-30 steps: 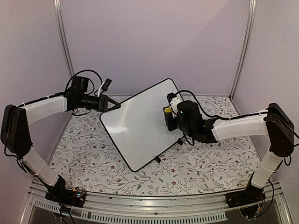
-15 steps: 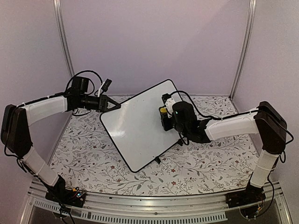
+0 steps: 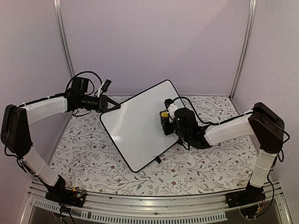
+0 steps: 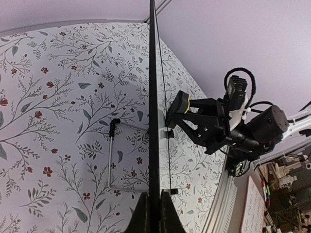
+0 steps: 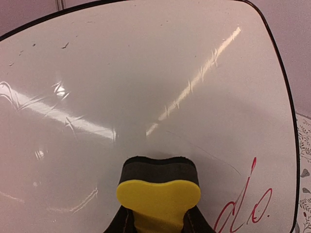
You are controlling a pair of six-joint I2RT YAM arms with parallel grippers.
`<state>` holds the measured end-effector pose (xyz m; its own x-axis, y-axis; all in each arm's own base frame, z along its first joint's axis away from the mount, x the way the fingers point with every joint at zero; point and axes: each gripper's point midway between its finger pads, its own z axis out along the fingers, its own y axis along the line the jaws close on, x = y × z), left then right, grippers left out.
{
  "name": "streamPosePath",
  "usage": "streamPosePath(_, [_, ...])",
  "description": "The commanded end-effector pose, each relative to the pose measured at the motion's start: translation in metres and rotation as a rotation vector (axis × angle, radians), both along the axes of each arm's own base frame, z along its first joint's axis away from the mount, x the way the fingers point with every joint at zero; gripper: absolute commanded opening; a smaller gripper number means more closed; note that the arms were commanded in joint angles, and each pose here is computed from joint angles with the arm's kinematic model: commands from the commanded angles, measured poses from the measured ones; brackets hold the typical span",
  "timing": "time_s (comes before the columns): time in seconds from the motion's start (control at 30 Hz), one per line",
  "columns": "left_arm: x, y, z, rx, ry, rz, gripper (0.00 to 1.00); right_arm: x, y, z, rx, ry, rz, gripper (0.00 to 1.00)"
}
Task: Erase the whiteboard
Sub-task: Erase the whiteboard at the center of the board.
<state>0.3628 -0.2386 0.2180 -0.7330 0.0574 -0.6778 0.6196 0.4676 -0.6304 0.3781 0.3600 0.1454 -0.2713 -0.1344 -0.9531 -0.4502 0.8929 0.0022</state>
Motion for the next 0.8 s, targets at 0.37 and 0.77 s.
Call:
streamPosePath(0.37, [-0.005, -0.002, 0.000, -0.019, -0.034, -0.041, 0.00, -0.032, -0.021, -0.061, -0.058, 0.146, 0.006, 0.00])
streamPosePath(0.77, [-0.004, -0.002, -0.002, -0.024, -0.025, -0.043, 0.00, -0.005, 0.022, 0.006, 0.016, 0.002, 0.071, 0.00])
